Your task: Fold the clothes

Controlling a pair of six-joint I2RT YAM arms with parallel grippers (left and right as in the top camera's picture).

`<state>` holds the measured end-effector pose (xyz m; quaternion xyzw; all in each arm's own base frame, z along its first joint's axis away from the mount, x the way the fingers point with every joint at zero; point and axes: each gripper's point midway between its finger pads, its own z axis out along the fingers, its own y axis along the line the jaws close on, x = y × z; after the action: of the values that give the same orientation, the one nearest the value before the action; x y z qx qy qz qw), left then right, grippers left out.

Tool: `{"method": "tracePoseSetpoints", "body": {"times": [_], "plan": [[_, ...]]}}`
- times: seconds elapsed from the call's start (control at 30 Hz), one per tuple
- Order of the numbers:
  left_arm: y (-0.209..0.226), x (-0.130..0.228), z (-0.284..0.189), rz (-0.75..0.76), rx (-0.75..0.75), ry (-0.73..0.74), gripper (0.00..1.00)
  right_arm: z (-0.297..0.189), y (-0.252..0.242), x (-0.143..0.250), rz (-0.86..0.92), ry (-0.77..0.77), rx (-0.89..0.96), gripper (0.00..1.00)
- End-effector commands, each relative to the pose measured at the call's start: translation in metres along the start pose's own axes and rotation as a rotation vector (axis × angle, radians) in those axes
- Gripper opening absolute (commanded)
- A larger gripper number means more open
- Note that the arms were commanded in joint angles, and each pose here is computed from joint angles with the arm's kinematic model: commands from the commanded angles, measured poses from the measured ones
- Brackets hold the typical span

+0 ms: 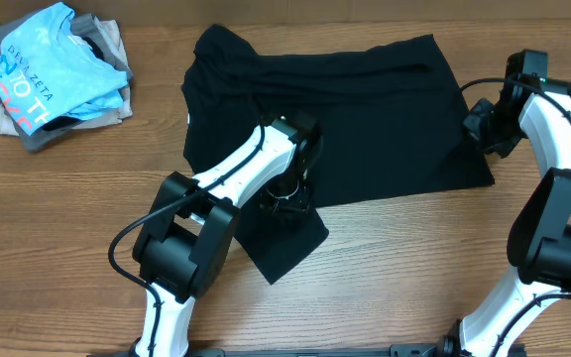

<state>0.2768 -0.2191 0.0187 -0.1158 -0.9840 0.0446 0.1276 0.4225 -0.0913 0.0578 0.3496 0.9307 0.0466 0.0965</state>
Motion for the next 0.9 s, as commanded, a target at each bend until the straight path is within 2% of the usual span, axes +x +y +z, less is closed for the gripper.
{"method": "tracePoseSetpoints", "body": {"times": [0.0, 0.4, 0.87], "plan": [[0.0, 0.004, 0.009, -0.027, 0.015, 0.015, 0.04, 0.009, -0.005, 0.012, 0.022, 0.035, 0.009, 0.16], [0.003, 0.014, 0.023, -0.042, 0.016, 0.046, 0.04, 0.036, -0.019, 0.033, 0.057, 0.066, 0.033, 0.15], [0.014, 0.046, 0.06, -0.063, 0.028, 0.14, 0.04, 0.052, -0.039, 0.049, 0.091, 0.08, 0.102, 0.16]]}}
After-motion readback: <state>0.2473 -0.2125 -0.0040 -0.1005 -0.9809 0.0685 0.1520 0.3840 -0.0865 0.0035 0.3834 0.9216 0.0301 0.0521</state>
